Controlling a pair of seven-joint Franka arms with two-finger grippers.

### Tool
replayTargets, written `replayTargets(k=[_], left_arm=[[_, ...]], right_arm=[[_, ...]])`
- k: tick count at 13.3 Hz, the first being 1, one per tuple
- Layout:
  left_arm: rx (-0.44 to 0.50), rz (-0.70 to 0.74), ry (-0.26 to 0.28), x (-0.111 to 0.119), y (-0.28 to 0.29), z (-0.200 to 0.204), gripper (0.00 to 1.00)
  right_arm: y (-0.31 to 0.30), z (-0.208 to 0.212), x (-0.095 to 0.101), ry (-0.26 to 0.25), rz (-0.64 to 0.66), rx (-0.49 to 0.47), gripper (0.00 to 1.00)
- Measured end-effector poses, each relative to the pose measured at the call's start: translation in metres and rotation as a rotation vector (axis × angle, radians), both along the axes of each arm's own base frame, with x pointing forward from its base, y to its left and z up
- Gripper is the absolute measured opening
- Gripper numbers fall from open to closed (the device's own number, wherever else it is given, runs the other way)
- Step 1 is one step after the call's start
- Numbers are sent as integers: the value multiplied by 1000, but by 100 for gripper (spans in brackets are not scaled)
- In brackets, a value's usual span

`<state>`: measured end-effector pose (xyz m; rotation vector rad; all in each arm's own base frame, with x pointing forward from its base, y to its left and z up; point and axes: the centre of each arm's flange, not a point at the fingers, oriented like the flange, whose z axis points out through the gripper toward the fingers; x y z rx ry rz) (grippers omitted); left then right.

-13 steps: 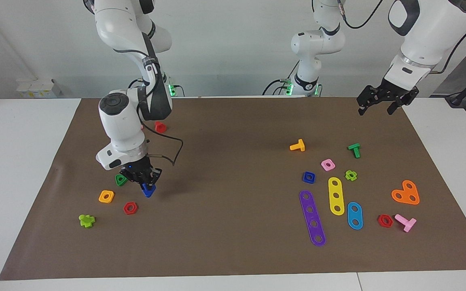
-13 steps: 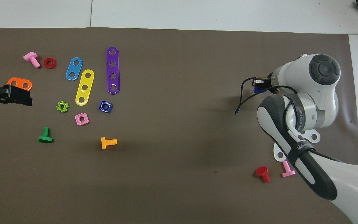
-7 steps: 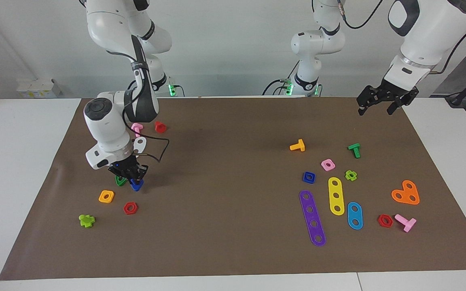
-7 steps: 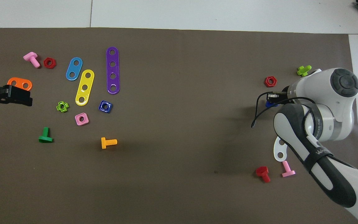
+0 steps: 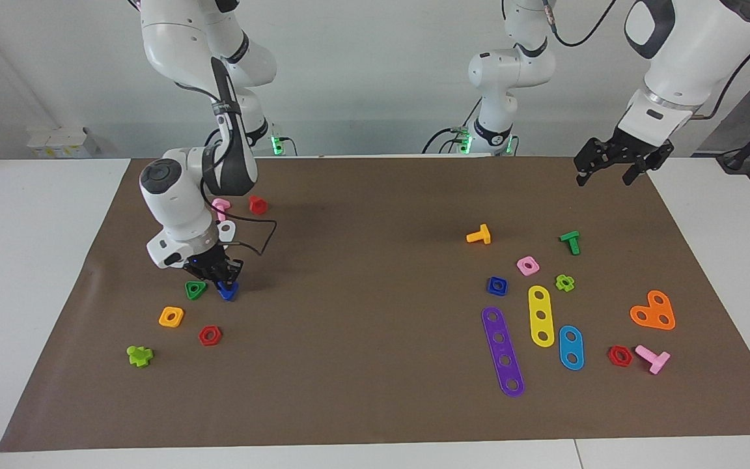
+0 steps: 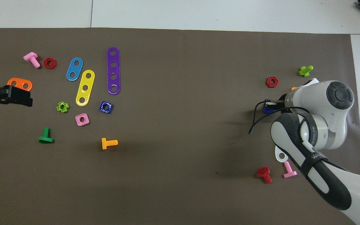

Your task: Unscrew and place screws in storage area

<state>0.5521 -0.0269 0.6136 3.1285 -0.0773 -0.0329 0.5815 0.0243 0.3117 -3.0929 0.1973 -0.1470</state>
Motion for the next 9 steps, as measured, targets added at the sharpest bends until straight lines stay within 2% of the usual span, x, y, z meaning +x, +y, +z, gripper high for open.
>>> replayTargets(k=[3, 4, 6, 7, 9], left_arm=[[0, 0, 0, 0, 0, 0, 100], [0, 0, 0, 0, 0, 0, 100], [0, 0, 0, 0, 0, 0, 100], [0, 0, 0, 0, 0, 0, 100], [0, 0, 0, 0, 0, 0, 100]], right_arm=[[0, 11, 6, -27, -1, 2, 58], [1, 25, 13, -46, -2, 4, 71], [0, 72, 25, -47, -3, 9, 96], [-3, 100, 28, -35, -7, 11, 100], [-20, 165, 22, -8, -28, 17, 100]])
